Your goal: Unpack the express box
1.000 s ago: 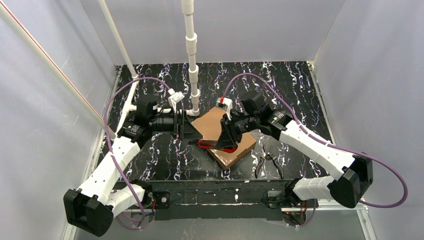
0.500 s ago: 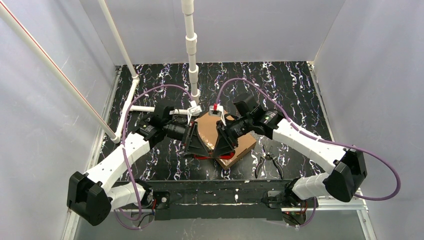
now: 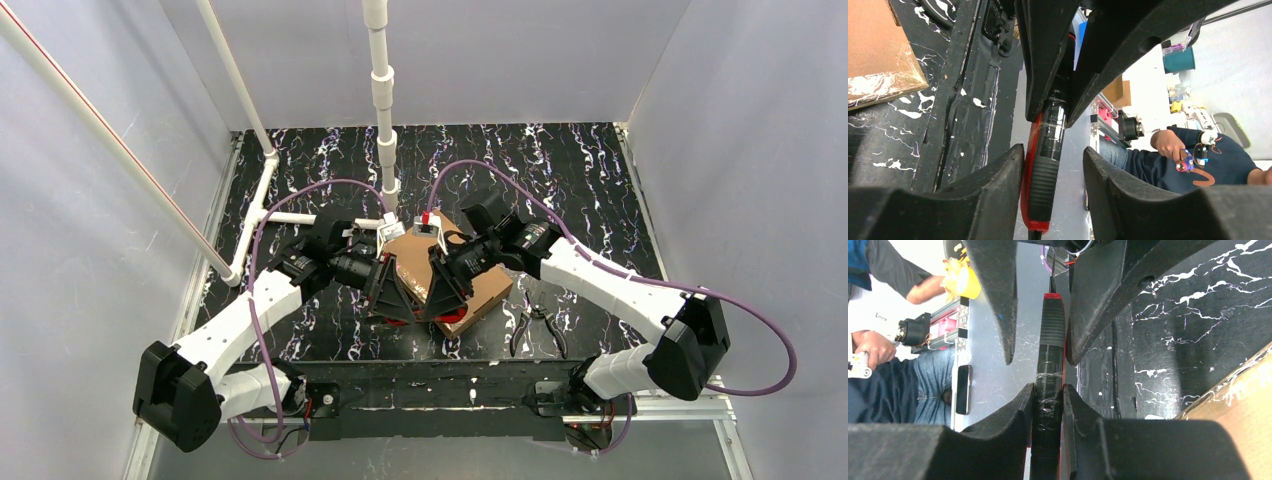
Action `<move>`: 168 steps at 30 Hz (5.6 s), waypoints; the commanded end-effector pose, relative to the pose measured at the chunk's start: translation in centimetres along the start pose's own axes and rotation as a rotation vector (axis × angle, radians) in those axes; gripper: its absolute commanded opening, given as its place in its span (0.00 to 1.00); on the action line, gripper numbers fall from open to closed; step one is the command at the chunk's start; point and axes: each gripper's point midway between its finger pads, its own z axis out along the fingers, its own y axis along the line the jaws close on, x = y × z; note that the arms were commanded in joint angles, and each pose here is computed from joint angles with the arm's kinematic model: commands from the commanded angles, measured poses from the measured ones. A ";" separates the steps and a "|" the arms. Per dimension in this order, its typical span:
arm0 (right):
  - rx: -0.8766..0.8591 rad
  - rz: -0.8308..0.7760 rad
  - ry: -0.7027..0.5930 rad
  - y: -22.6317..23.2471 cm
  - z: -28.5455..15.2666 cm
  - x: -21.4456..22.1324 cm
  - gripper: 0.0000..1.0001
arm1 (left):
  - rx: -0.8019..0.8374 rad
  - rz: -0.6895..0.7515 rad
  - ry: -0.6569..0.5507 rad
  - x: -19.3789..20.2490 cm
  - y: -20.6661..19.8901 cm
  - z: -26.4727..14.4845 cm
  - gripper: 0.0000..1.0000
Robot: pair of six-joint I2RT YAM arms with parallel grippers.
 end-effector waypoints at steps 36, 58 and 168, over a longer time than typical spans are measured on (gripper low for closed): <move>0.006 0.246 -0.850 0.9 -9.6 -12.5 0.98 | -0.219 0.076 -0.568 -11.2 -4.4 -4.1 0.00; -0.169 0.281 -0.930 1.3 -8.5 -14.2 0.40 | -0.107 0.016 -0.585 -13.8 -4.9 -3.5 0.00; 0.921 -0.392 -0.636 -11.1 0.5 -17.7 0.01 | -0.669 -0.761 -0.405 -8.4 25.2 -9.8 0.48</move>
